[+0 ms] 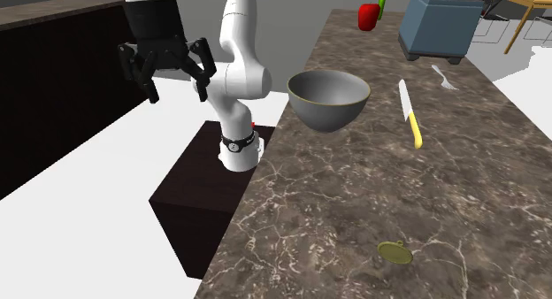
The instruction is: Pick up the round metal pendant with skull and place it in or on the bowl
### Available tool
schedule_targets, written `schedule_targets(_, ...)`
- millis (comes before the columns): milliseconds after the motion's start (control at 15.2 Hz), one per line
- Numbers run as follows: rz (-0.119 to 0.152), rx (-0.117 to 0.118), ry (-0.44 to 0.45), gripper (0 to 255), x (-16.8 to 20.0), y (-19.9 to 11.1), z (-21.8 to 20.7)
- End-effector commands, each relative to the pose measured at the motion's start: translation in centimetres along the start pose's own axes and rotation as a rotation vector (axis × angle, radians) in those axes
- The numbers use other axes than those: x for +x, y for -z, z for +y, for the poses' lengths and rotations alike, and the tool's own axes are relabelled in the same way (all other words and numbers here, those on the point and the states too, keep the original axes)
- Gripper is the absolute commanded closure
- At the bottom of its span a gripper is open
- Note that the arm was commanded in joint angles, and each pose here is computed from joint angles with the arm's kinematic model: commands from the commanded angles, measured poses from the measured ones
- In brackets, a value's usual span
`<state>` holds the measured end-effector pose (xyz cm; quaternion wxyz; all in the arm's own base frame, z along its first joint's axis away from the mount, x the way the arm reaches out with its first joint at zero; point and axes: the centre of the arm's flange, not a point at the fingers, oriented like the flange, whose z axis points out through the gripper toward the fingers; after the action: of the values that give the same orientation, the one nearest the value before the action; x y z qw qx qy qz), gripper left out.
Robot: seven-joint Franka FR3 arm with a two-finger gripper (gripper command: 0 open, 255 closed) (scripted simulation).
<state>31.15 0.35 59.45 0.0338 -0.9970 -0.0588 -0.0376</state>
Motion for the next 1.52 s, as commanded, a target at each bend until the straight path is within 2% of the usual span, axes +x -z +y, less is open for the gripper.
schedule_targets(0,0.000,0.000,0.000,0,0.0,0.0,0.0)
schedule_targets(726,0.267,-0.011,-0.099,0,0.8,-5.4,-13.1)
schedule_targets(1452,0.534,-0.022,-0.199,0,4.3,-10.4,-26.0)
